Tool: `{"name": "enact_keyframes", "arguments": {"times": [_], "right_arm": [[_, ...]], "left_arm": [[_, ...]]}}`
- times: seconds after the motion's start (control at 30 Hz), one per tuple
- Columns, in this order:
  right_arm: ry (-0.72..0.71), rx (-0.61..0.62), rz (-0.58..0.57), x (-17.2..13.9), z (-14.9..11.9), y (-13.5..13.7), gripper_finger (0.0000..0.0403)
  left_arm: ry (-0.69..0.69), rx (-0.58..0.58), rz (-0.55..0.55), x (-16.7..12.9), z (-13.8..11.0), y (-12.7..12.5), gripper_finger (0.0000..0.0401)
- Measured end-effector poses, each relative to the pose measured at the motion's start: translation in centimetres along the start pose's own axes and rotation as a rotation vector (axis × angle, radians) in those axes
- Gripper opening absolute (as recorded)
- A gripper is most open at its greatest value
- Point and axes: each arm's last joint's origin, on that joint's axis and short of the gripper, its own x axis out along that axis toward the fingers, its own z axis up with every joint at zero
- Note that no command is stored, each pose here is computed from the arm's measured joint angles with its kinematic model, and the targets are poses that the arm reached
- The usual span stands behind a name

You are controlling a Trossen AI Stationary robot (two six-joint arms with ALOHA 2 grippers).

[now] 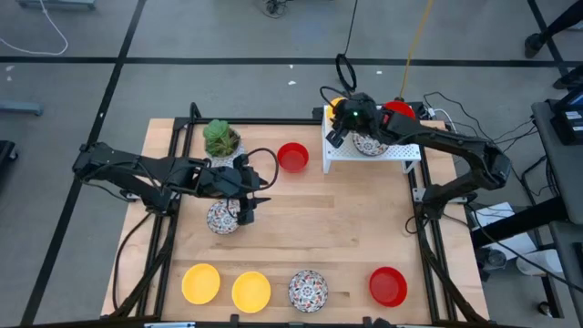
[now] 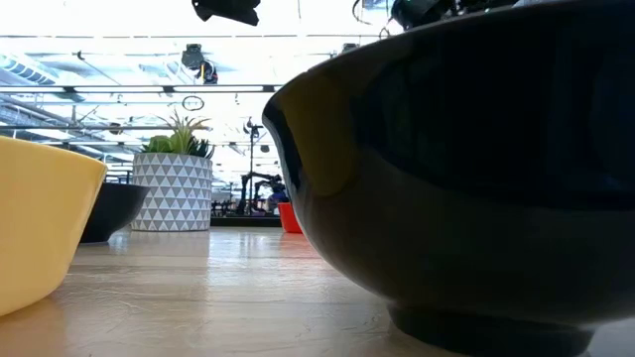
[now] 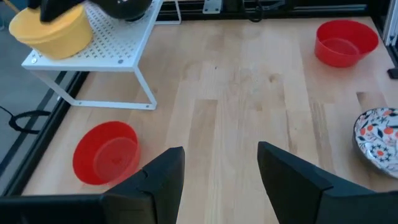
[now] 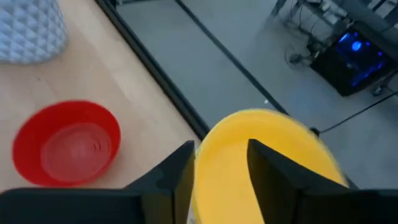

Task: Pick & Place Mini bowls
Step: Stack the top yellow bowl on top of the yellow bowl on the shelf, then stack the top red bowl on top of the red bowl on the shelf

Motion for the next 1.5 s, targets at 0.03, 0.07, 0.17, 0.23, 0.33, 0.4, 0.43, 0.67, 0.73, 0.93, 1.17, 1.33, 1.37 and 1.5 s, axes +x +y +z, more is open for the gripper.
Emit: {"name": "enact_keyframes", "arguments": {"times": [0.03,0.07,0.17,0.23,0.33,0.4,0.43,0.67,0.73,0.93,1.17,1.33,1.37,1.5], "right_arm": [[-0.015,0.003,0.002,-0.5,0.2,0.0,0.0146],[-0.03,0.006,0.006,-1.0,0.3,0.0,0.0151],[-0.078,0.005,0.028,-2.9,0.8,0.3,0.0158],[-0.112,-0.017,0.055,-4.2,1.1,0.8,0.0159],[-0.142,-0.077,0.12,-5.9,1.2,1.8,0.0154],[-0.16,-0.096,0.15,-7.0,1.2,2.5,0.0149],[-0.161,-0.107,0.167,-7.5,1.1,2.8,0.0147],[-0.186,-0.158,0.287,-10.6,0.6,5.3,0.0142],[-0.19,-0.165,0.32,-11.2,0.5,6.1,0.0142],[-0.194,-0.196,0.39,-12.2,-0.1,8.0,0.0142],[-0.161,-0.228,0.437,-12.3,-1.6,9.5,0.0141],[-0.147,-0.249,0.452,-12.3,-2.2,10.1,0.0141],[-0.144,-0.252,0.454,-12.3,-2.3,10.1,0.0141],[-0.14,-0.258,0.458,-12.4,-2.4,10.2,0.0141]], "left_arm": [[0.0,-0.01,0.0,0.0,0.0,0.0,0.0207],[0.001,-0.011,0.0,0.0,0.0,0.0,0.0207],[0.018,0.003,0.002,0.1,-0.2,0.0,0.0207],[0.034,0.024,0.004,0.6,-0.5,-0.1,0.0207],[0.071,0.082,0.007,1.5,-1.4,-0.3,0.0207],[0.087,0.109,0.016,2.4,-1.8,-0.3,0.0207],[0.109,0.124,0.02,2.8,-2.2,-0.3,0.0207],[0.181,0.143,0.098,7.3,-3.2,0.4,0.0207],[0.222,0.147,0.116,8.6,-3.6,1.0,0.0207],[0.306,0.189,0.163,12.7,-5.0,2.8,0.0207],[0.36,0.259,0.213,16.3,-6.4,5.7,0.0207],[0.323,0.243,0.222,18.0,-6.7,7.8,0.0207],[0.318,0.231,0.208,18.2,-6.7,8.2,0.0207],[0.282,0.182,0.164,19.0,-6.9,9.5,0.0207]]}}
